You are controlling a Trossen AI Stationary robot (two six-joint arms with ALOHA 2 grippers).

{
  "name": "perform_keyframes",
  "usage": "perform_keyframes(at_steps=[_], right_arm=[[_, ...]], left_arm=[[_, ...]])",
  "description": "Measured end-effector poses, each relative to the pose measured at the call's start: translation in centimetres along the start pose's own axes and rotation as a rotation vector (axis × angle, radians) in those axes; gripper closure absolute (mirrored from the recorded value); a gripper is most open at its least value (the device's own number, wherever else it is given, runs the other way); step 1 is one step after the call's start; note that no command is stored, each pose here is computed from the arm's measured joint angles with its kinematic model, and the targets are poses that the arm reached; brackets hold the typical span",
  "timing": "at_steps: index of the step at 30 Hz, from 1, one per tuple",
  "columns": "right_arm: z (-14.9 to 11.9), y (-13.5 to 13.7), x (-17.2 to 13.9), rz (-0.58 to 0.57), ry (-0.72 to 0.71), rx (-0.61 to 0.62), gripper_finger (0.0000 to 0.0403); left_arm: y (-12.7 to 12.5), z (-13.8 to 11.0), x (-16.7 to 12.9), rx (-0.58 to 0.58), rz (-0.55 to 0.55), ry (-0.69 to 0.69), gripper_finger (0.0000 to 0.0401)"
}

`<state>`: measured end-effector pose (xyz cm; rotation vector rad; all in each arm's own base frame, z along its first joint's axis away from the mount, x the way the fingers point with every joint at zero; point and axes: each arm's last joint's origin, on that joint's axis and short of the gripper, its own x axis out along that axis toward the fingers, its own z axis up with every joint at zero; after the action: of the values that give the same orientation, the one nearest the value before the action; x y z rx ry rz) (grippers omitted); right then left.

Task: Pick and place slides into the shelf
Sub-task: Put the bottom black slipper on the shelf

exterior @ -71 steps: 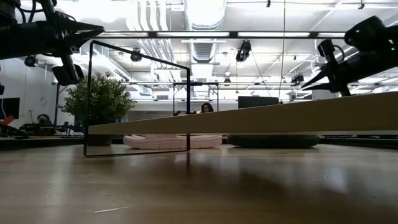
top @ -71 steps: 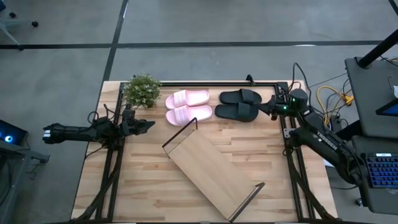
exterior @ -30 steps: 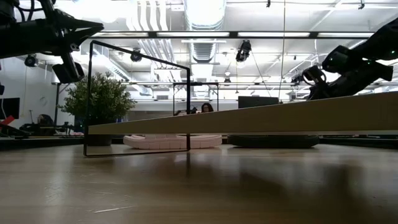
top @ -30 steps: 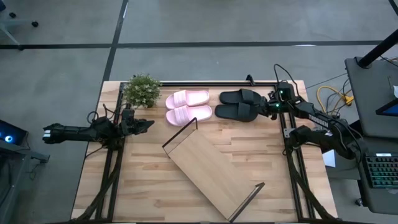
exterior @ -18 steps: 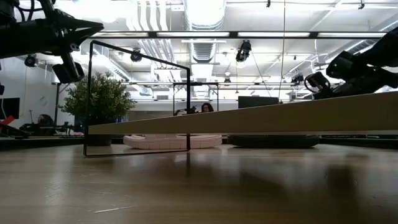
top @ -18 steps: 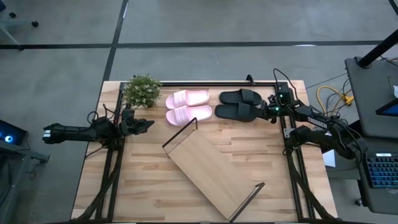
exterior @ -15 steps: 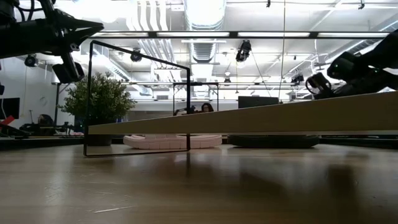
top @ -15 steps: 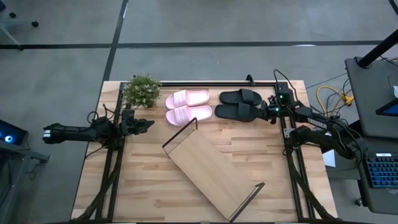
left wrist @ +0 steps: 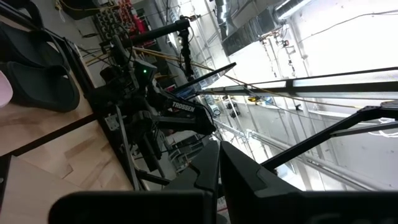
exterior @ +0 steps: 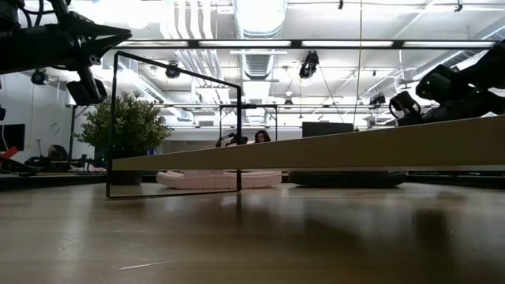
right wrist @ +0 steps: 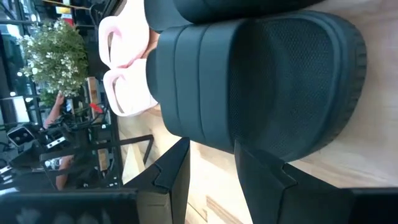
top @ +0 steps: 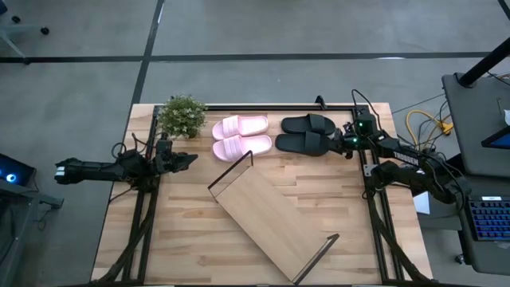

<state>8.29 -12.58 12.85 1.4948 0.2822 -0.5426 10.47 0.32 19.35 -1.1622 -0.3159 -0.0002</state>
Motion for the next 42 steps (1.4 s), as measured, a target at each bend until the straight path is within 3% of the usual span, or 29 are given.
perform_keyframes(at_steps=[24,42], right_arm=[[0.4,0.1,2.8,0.003,0.016,-0.003,0.0284],[0.4,-0.4,2.9,-0.040,0.005,-0.004,0.0284]], left_arm=[[-0.5,0.2,0.0,-0.009,-0.057,-0.004,0.0401],[-0.6,0.2,0.0,-0.011,-0.071,-0.002,0.0401]])
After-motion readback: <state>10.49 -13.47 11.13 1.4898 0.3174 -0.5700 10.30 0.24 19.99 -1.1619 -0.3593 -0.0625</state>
